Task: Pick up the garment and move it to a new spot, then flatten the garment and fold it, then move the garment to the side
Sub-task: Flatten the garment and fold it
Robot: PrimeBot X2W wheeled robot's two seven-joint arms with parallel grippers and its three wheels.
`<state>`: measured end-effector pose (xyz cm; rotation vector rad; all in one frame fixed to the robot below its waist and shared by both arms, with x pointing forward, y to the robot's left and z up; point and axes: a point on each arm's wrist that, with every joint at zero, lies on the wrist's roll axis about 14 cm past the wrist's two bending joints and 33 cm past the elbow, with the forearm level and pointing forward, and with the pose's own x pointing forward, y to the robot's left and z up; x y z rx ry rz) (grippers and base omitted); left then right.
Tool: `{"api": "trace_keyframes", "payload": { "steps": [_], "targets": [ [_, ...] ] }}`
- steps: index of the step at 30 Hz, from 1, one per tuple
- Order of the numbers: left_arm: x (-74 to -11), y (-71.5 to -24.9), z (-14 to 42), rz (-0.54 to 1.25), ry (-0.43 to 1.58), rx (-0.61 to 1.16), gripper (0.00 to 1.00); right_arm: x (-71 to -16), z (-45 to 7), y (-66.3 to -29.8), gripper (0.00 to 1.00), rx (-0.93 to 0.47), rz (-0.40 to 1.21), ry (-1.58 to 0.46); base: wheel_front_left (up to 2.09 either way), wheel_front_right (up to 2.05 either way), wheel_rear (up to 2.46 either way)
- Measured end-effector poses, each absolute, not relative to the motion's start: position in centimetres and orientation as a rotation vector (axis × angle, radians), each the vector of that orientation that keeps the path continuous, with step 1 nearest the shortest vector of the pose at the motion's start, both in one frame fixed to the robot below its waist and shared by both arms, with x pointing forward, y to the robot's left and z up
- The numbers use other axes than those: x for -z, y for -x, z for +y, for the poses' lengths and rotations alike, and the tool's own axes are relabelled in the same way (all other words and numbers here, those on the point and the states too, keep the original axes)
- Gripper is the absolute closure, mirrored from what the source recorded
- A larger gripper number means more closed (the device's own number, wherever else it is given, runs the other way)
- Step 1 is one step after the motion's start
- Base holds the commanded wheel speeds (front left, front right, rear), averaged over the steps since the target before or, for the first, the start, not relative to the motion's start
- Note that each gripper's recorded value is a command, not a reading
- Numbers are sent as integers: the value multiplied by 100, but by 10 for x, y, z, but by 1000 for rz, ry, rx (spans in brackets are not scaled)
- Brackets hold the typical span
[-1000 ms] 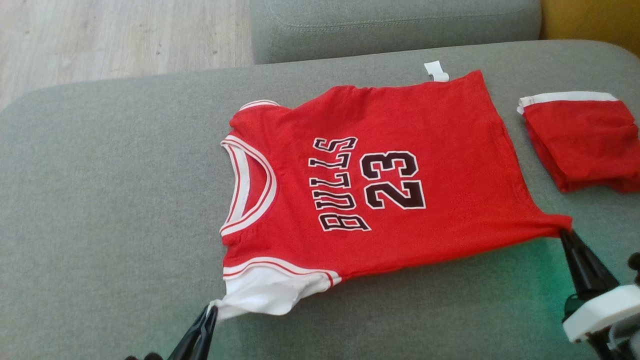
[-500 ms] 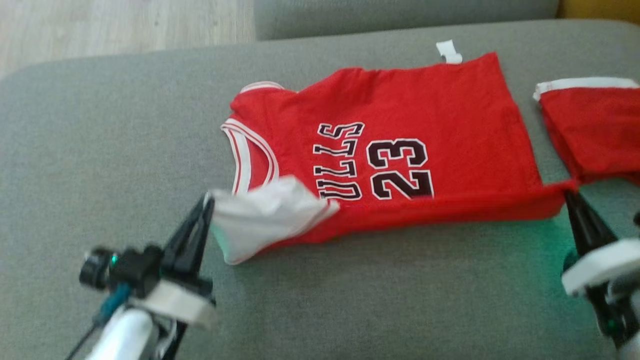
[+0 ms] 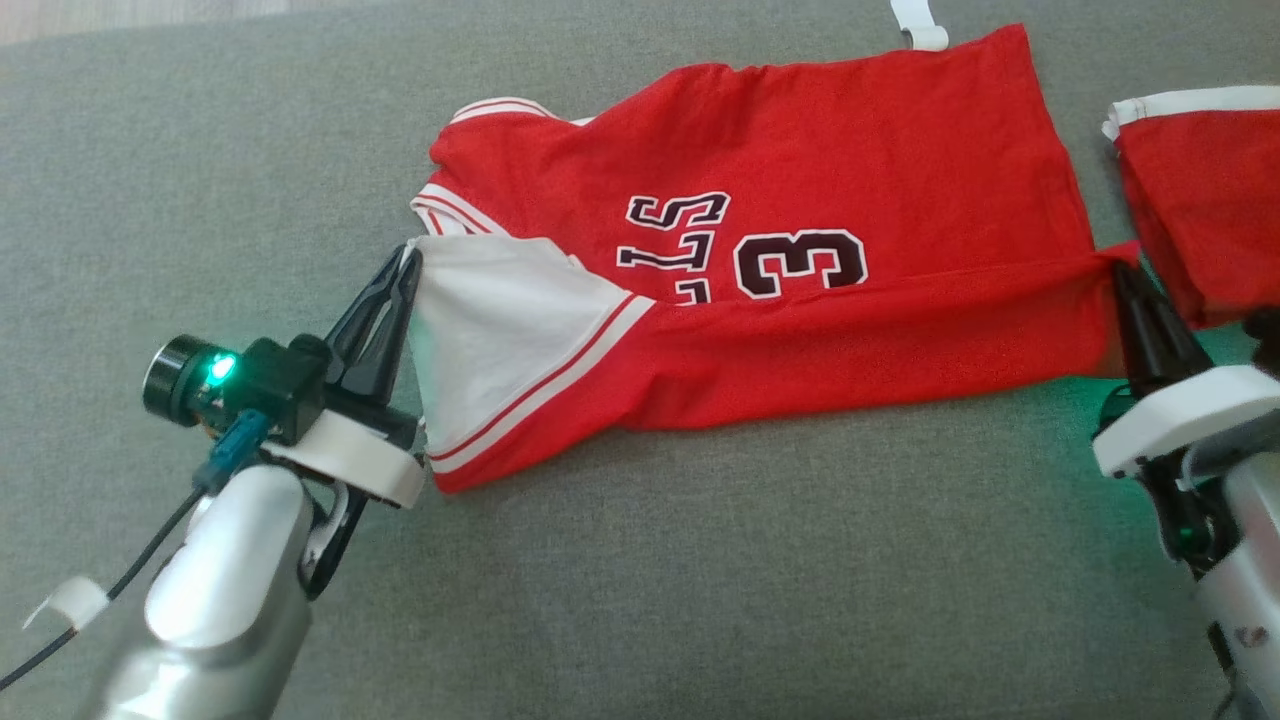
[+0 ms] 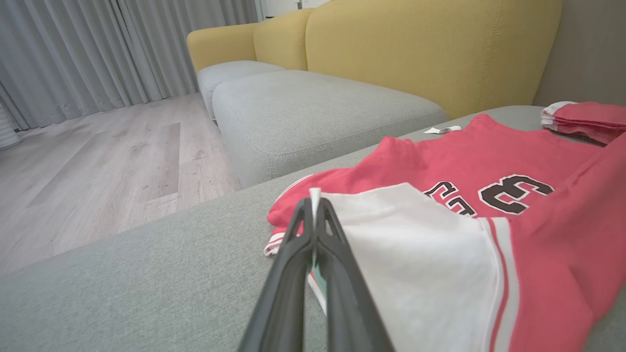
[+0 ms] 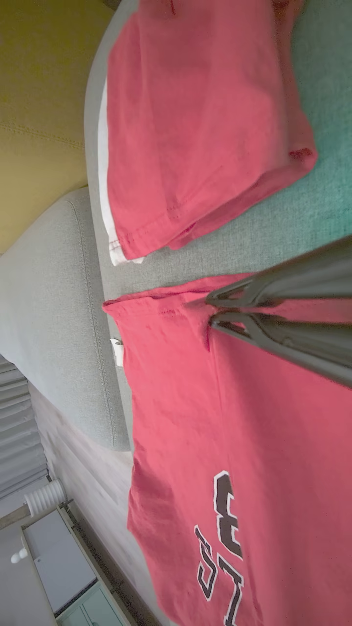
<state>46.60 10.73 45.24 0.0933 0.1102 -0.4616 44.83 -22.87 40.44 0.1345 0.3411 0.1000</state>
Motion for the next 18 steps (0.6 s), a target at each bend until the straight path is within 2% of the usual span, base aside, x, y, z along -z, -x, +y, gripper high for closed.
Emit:
{"api": "trace_keyframes", "payload": {
  "steps": [1,2,3,10,18],
  "targets": [
    [-451,-468,106,113,-91,460,100,-403,-228,-450,100,-101,343,-134,0,0,0],
    [-450,-470,105,113,-86,459,59,-400,-226,-450,52,-108,351,-131,0,0,0],
    [-448,-471,105,119,-85,457,0,-397,-224,-450,0,-109,359,-134,0,0,0],
    [-450,-461,100,111,-11,389,0,-401,-225,-445,0,-89,318,-155,0,0,0],
    [-384,-377,103,339,124,273,0,-390,-229,-403,0,-31,335,-220,0,0,0]
  ]
}}
